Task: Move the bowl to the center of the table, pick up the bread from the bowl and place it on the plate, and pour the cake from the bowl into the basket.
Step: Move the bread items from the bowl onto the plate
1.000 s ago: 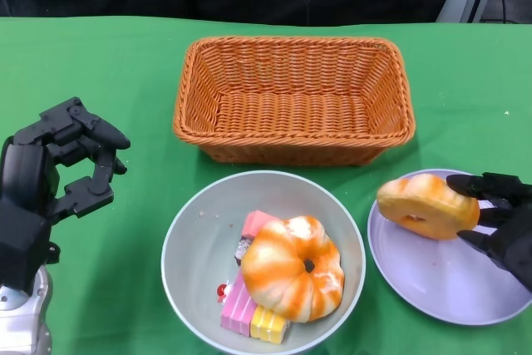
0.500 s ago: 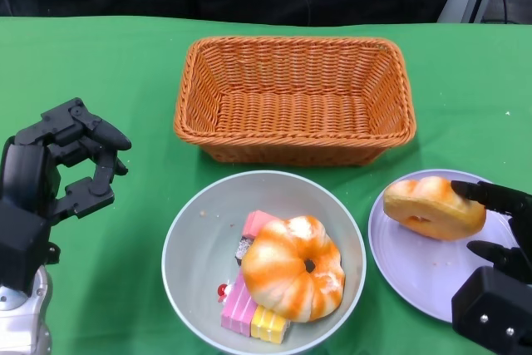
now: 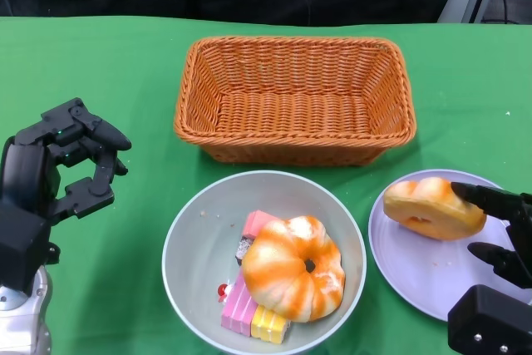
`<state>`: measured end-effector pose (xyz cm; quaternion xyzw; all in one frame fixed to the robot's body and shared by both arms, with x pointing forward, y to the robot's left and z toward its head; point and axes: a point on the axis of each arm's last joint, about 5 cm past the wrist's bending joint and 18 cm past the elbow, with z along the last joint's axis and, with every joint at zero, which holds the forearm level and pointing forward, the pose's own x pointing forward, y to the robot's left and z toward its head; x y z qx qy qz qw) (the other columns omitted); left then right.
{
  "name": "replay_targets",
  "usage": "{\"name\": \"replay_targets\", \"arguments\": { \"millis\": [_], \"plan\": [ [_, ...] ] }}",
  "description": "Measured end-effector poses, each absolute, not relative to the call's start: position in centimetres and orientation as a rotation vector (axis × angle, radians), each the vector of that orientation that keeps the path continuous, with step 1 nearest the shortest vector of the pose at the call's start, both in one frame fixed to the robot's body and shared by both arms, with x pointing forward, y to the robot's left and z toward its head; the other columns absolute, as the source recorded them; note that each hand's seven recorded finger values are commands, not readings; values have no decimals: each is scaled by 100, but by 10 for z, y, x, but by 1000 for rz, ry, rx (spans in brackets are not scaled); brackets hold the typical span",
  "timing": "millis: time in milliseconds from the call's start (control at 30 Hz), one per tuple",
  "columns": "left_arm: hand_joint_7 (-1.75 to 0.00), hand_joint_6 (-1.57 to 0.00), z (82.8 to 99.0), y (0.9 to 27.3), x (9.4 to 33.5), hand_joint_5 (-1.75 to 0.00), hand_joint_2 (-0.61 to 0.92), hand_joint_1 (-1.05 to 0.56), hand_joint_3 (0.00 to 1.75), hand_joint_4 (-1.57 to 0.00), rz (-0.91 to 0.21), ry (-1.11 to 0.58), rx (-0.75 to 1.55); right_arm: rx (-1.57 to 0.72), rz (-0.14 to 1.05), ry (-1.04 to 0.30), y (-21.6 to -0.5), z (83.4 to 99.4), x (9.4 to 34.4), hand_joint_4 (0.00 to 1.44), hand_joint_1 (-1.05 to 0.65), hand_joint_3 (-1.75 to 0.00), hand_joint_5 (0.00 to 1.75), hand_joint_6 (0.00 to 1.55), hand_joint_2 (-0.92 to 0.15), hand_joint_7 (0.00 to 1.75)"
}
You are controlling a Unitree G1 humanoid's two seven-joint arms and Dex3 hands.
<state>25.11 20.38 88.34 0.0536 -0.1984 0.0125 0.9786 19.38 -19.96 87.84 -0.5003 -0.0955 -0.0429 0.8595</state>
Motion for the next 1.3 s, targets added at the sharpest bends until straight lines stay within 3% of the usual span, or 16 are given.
{"name": "replay_targets", "arguments": {
  "millis": [267,467,800,1300],
  "plan": [
    [-129,-85,883,204,251,-150,60,1,103,-81,22,-400,112,-1028,-151,-250,-199,872,194,52,-32,-1,0,55,-80,0],
    [-131,-84,882,204,250,-150,58,1,105,-81,19,-397,119,-986,-193,-299,-196,868,194,49,-35,-1,0,51,-80,0],
    [-132,-84,881,204,250,-149,58,0,105,-81,19,-397,119,-923,-241,-361,-191,866,197,53,-38,-1,2,55,-82,2],
    [-132,-84,881,204,250,-150,59,1,104,-81,18,-397,119,-880,-208,-380,-190,866,198,59,-35,0,4,59,-80,2]
  ]
}}
